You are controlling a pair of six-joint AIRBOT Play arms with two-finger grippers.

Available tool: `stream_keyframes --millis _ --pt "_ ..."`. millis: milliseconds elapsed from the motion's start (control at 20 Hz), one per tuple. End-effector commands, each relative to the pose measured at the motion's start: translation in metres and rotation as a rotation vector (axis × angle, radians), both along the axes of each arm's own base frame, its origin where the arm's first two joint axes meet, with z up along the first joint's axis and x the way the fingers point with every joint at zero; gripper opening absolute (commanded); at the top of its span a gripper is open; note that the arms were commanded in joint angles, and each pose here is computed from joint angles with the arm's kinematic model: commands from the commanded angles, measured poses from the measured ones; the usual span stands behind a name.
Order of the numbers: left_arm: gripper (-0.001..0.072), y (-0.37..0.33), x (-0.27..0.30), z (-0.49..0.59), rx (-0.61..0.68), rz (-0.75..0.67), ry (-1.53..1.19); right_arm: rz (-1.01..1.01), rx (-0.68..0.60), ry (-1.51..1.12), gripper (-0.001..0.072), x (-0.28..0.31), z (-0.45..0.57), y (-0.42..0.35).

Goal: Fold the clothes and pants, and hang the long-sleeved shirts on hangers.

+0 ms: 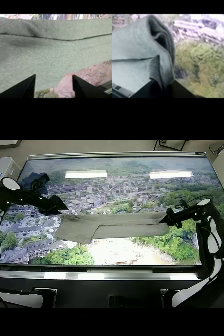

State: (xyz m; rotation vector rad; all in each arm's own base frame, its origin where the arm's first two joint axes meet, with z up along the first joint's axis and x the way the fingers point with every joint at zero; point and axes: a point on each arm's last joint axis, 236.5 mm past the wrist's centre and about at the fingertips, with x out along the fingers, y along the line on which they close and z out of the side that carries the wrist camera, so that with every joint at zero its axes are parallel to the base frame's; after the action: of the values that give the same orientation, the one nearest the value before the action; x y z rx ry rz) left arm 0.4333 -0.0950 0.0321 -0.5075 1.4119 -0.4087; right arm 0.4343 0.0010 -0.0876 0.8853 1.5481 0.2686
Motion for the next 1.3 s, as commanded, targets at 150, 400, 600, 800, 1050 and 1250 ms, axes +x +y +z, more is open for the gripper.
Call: stream_keyframes --millis 150,400,600,800,1050,1250 --pt "0.0120 -0.093 0.009 -0.008 0.004 -0.111 -0.125 0.136 0.057 -0.148 0.0046 -0.018 0.108 0.043" --pt "0.0035 -0.239 -0.032 -0.070 -0.068 -0.249 -0.093 0.180 -0.015 -0.292 0.0046 -0.048 0.203 0.093" --pt "0.0029 -0.338 -0.058 -0.088 -0.315 -0.136 0.028 0.194 -0.029 -0.392 0.0046 -0.080 0.261 0.126" --pt "0.0029 -0.409 -0.100 -0.098 -0.451 -0.058 0.148 0.169 -0.034 -0.497 0.0046 -0.100 0.302 0.140" --pt "0.0028 -0.462 -0.094 -0.081 -0.577 0.183 0.139 0.133 -0.044 -0.540 0.0046 -0.092 0.309 0.138" --pt "0.0025 -0.423 -0.053 -0.075 -0.549 0.081 0.007 0.137 -0.028 -0.468 0.0046 -0.069 0.278 0.140"
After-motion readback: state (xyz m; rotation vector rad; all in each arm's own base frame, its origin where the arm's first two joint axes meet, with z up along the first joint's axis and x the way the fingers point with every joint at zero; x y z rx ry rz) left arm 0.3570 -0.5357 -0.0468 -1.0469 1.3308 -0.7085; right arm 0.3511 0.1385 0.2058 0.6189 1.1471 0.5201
